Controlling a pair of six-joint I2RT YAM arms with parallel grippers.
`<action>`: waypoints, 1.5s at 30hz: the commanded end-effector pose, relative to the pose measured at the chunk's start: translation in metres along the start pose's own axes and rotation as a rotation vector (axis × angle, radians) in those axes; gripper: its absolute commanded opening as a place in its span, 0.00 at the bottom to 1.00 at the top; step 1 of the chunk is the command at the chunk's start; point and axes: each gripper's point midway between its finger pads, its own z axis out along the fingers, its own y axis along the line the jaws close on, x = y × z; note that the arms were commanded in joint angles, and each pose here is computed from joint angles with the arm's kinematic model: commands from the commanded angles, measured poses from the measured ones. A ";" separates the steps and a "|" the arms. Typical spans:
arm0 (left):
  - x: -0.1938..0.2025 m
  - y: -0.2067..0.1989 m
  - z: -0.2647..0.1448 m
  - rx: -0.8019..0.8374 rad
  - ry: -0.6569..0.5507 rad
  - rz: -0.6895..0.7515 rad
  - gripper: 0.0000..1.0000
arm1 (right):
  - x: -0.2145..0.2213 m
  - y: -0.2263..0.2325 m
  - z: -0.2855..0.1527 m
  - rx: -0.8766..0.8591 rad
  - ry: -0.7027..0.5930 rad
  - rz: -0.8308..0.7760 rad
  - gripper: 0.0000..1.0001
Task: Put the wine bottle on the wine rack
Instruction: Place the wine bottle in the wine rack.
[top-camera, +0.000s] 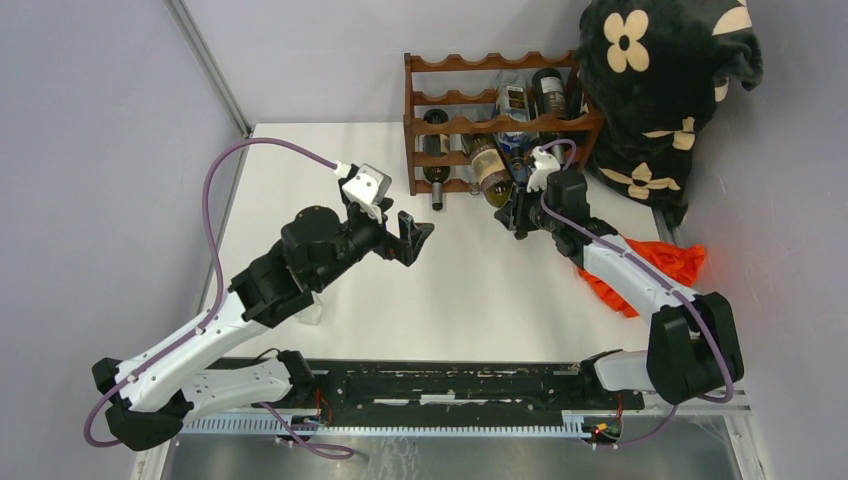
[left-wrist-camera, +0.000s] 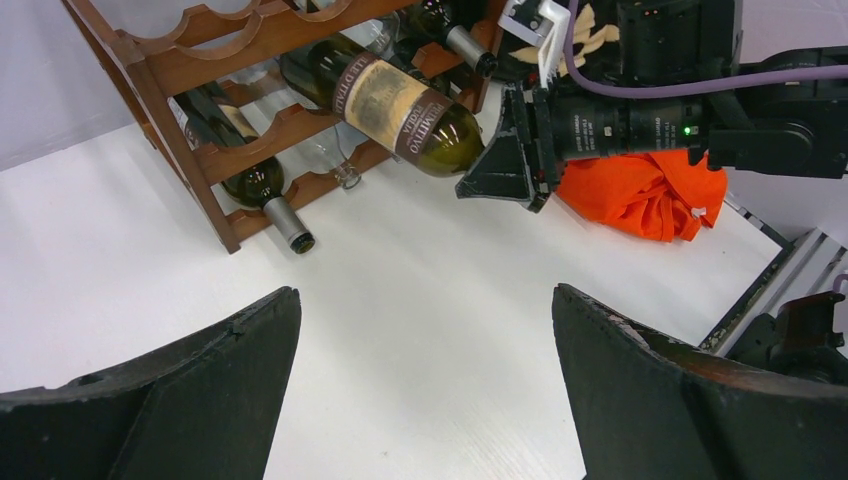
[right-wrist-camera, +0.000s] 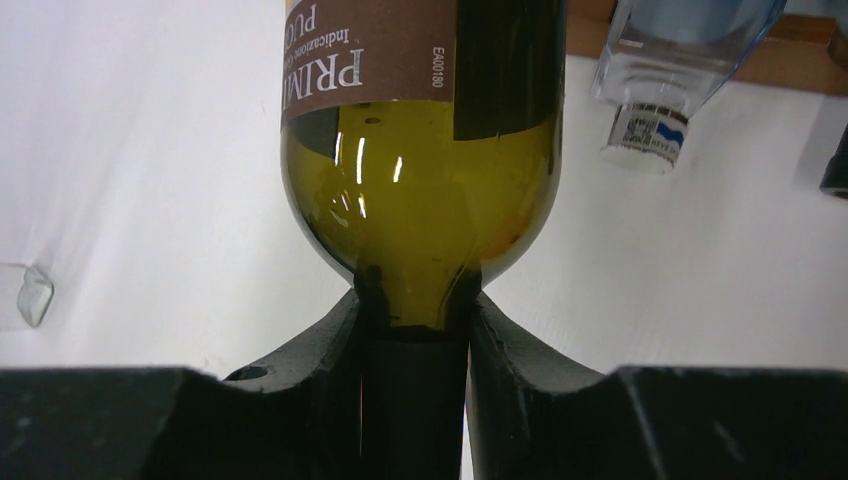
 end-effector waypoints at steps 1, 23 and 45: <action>-0.030 0.000 -0.006 -0.005 -0.086 -0.033 1.00 | -0.109 0.027 -0.002 -0.011 -0.321 -0.018 0.01; -0.023 0.004 -0.005 -0.026 -0.065 -0.043 1.00 | -0.174 0.033 0.061 0.053 -0.427 0.137 0.06; -0.015 0.005 0.004 -0.046 -0.037 -0.036 1.00 | -0.201 0.036 0.096 0.059 -0.455 0.165 0.10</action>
